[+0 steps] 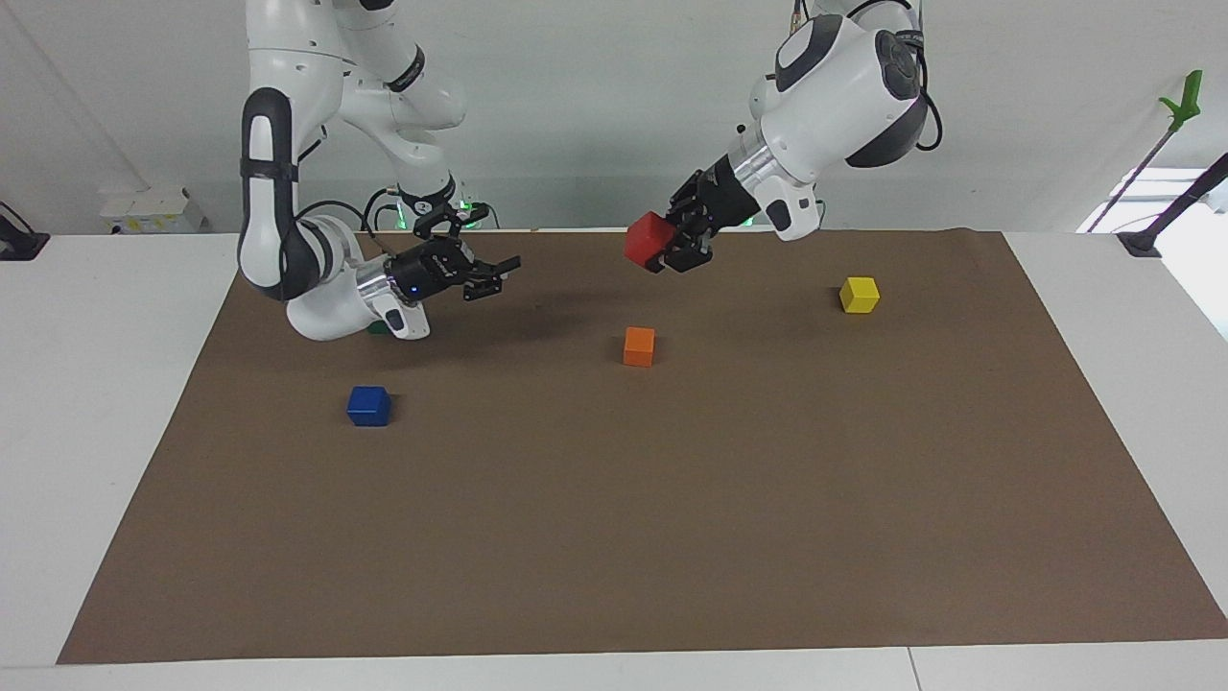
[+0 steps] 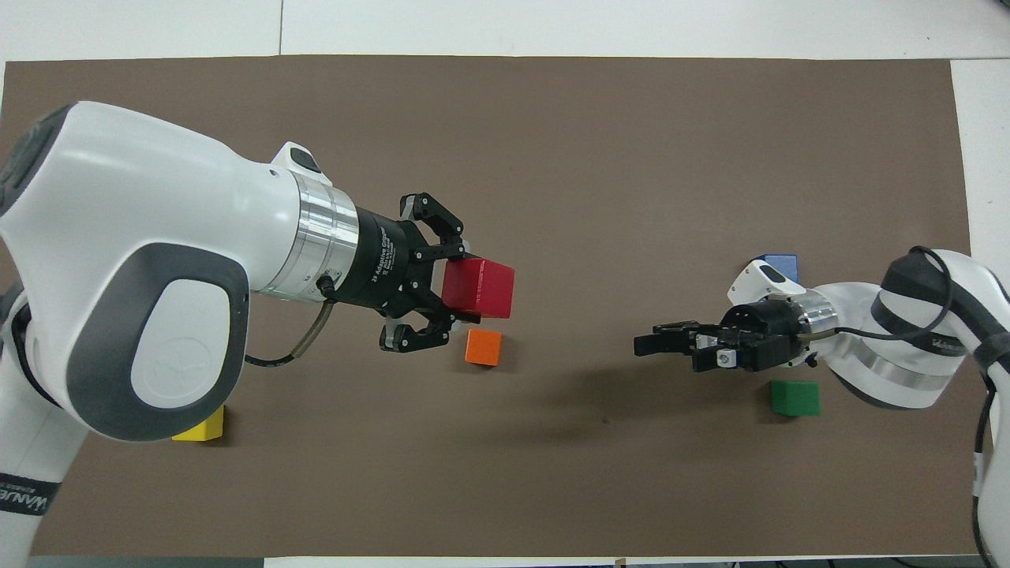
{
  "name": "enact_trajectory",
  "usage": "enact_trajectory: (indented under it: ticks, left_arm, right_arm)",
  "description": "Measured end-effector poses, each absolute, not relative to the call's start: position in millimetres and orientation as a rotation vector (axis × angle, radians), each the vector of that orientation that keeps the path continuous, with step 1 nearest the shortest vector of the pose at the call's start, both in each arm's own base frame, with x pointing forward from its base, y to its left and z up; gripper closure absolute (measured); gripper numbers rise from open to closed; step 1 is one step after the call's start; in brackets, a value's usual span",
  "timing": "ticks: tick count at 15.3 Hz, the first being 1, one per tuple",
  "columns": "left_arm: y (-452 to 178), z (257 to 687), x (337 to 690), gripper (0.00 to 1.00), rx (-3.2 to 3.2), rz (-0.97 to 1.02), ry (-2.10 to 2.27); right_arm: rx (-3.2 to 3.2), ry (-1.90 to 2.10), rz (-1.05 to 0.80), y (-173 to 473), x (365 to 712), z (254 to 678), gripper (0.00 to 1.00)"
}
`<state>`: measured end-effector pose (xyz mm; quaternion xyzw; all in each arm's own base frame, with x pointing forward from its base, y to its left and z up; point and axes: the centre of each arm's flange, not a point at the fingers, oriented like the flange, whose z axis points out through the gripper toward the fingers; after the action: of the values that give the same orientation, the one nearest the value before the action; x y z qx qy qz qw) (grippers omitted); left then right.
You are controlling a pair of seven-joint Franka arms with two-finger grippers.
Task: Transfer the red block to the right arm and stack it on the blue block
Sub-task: 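Carry the red cube to center while the right gripper reaches toward it, then grasp the red cube with the right gripper and open the left gripper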
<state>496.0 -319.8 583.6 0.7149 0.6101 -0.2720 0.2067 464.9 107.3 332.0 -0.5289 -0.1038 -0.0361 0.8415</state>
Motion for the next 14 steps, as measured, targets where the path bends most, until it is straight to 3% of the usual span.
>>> enact_trajectory:
  ticks: [8, 14]
  left_arm:
    - [-398, 536, 415, 0.45, 1.828, -0.731, 1.778]
    - [-397, 535, 409, 0.45, 1.811, -0.701, 1.776]
  right_arm:
    - [-0.856, -0.152, -0.022, 181, 451, 294, 0.0]
    - [-0.742, -0.124, -0.002, 218, 445, 284, 0.0]
